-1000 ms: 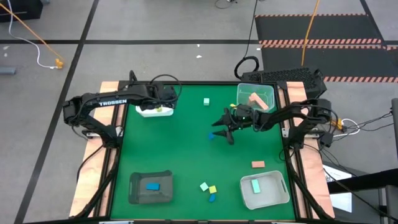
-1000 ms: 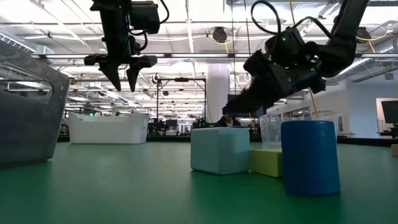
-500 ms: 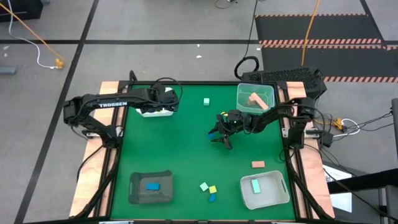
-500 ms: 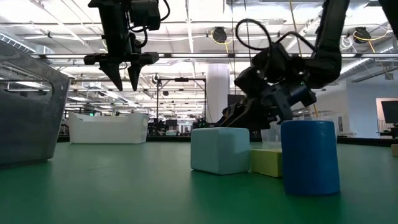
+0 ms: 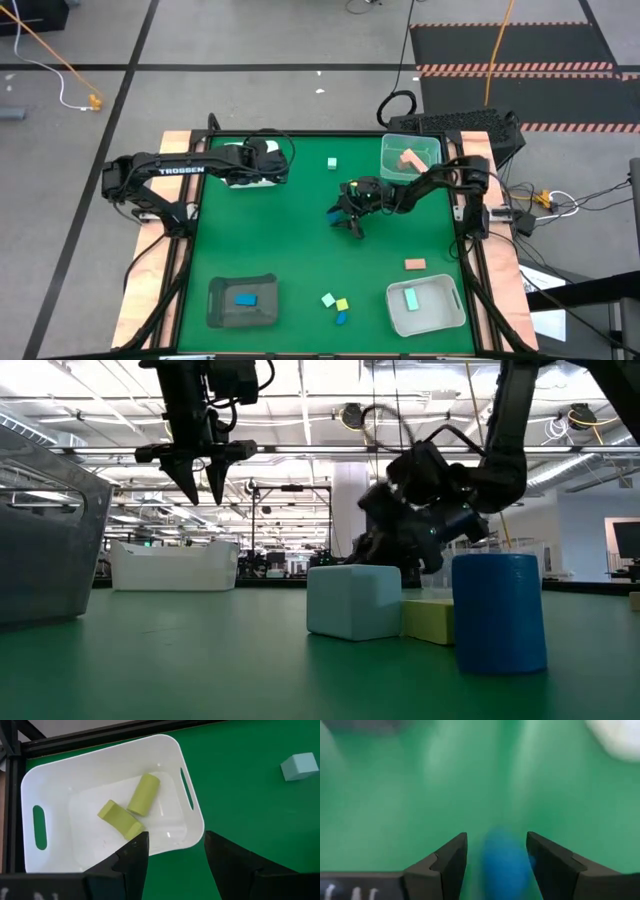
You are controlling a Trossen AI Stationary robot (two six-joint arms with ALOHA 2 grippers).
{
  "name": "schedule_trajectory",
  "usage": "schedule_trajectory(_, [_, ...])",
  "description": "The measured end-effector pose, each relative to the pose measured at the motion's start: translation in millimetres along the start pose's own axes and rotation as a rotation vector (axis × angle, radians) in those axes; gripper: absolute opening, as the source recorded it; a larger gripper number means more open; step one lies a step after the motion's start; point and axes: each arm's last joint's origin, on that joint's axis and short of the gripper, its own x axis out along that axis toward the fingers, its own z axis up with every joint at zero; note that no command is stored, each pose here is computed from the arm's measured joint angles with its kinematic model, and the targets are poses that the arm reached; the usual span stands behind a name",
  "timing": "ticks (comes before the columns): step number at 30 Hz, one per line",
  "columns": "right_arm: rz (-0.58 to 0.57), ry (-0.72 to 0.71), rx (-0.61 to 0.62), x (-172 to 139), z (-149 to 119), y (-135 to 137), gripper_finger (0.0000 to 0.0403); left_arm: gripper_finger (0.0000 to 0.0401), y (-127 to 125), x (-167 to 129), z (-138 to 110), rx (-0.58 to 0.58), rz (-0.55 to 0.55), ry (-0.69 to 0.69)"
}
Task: Sort & place blocks by color
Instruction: Put the top blue block into the black bin
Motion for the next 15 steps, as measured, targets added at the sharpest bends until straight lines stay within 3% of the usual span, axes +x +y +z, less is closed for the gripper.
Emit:
schedule_trajectory(7, [-0.008,-0.045,-0.017,-11.3,18.4,1.0,0.0196,0.0191,0.4,0.0,-0.2,0.007,0.004,0.002])
schedule_trajectory(15, [0.011,0.042,-0.005,-7.9,4.7,2.5,0.0196,0.0191,0.4,0.1,-0.2,0.007,0.005,0.002])
